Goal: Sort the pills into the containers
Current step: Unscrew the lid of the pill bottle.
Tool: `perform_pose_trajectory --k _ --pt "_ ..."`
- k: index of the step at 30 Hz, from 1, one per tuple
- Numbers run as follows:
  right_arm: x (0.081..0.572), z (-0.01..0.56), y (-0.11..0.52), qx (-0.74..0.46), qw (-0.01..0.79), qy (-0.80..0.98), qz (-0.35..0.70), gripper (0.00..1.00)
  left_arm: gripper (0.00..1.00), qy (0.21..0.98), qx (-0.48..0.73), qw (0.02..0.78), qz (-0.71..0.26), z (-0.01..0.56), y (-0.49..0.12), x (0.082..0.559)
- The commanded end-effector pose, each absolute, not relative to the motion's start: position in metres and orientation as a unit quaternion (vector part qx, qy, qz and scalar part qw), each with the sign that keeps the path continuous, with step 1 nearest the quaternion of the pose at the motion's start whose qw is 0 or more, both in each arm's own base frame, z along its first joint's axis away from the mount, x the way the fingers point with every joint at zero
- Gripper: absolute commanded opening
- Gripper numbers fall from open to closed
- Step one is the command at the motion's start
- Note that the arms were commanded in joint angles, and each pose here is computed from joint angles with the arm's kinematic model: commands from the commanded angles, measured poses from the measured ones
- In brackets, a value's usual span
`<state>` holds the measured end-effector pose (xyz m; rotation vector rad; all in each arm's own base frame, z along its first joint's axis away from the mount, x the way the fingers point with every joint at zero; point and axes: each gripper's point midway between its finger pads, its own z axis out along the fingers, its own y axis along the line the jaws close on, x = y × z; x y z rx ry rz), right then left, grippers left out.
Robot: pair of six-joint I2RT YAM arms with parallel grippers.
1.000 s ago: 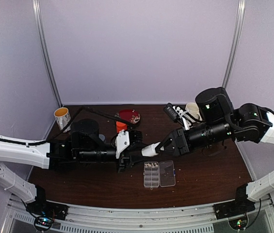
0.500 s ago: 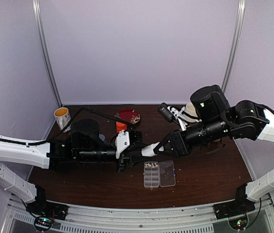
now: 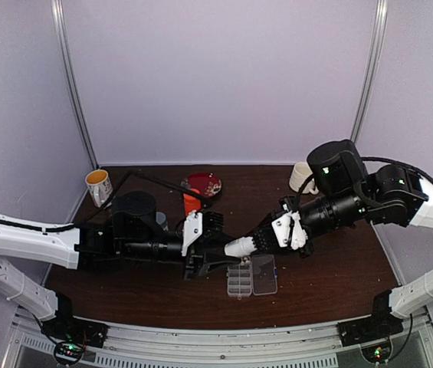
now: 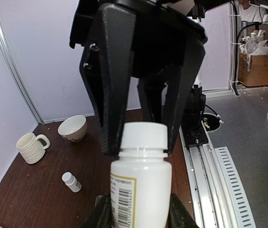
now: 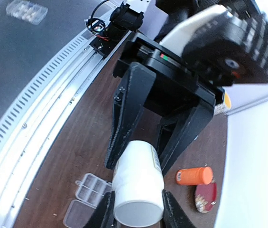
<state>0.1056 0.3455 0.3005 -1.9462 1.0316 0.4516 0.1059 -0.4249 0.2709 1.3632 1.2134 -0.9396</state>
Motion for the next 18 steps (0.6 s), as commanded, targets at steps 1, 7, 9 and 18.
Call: perform_pose_trajectory --k 1,7,9,18 --pt "0.104 0.314 0.361 -0.830 0.514 0.201 0.082 0.00 0.15 0.483 0.532 0.545 -0.432 0.300 -0.425 0.105" --pt "0.103 0.326 0.356 -0.800 0.530 0.257 0.114 0.77 0.15 0.490 0.530 0.548 -0.423 0.296 -0.423 0.108" --pt "0.101 0.345 0.354 -0.754 0.535 0.336 0.178 0.92 0.15 0.492 0.533 0.551 -0.412 0.295 -0.422 0.110" --pt "0.108 0.380 0.319 -0.497 0.469 0.628 0.372 1.00 0.17 0.493 0.545 0.560 -0.382 0.294 -0.422 0.116"
